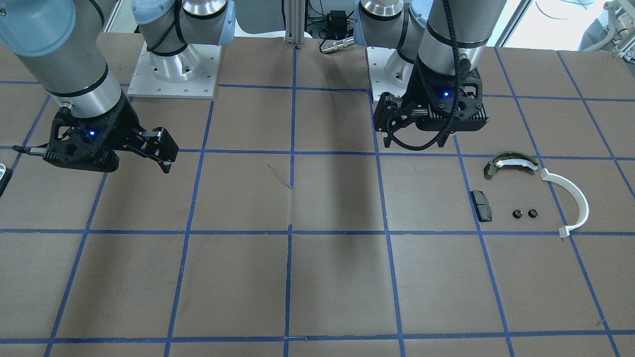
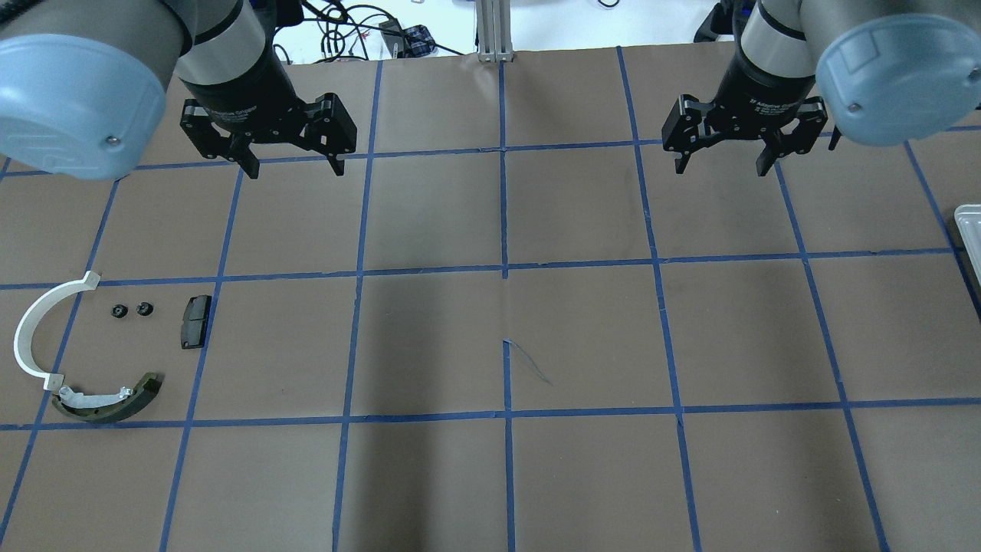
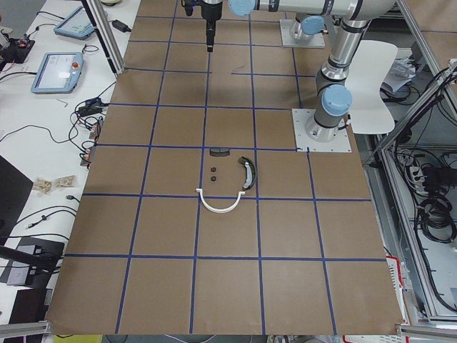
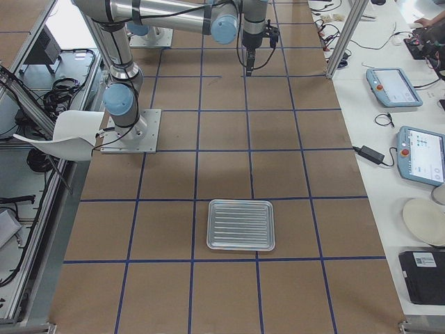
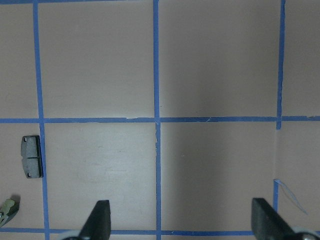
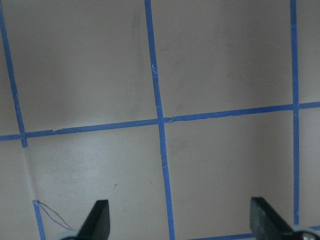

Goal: Place bearing gear from tray to pile

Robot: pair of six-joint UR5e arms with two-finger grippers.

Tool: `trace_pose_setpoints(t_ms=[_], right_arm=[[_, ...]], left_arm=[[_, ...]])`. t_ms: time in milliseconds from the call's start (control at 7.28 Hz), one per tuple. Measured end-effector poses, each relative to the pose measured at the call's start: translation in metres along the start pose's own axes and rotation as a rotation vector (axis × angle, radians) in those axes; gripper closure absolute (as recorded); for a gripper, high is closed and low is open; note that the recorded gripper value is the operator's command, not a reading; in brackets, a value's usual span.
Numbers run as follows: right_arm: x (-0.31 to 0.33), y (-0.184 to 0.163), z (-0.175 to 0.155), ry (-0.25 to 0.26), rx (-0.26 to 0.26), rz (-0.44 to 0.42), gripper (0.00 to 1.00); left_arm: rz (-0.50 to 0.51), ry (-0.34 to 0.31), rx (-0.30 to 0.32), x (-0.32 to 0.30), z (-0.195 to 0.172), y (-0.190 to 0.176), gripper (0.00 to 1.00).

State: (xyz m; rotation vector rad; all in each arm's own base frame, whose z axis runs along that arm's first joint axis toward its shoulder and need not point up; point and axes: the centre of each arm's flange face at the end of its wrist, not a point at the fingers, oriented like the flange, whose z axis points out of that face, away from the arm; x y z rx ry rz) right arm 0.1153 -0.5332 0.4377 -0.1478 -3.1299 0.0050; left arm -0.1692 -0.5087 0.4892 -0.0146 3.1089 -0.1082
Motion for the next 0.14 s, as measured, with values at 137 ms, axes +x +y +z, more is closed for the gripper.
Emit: trace_pose_setpoints(t_ms=[137], right_arm=[[0.0005,0.0030,-0.0003,0.005,-0.015,0.000,0.00]], left_arm=[[-0.001,-0.001,-0.002,-0.0012,-0.0001,0.0005,0.00]])
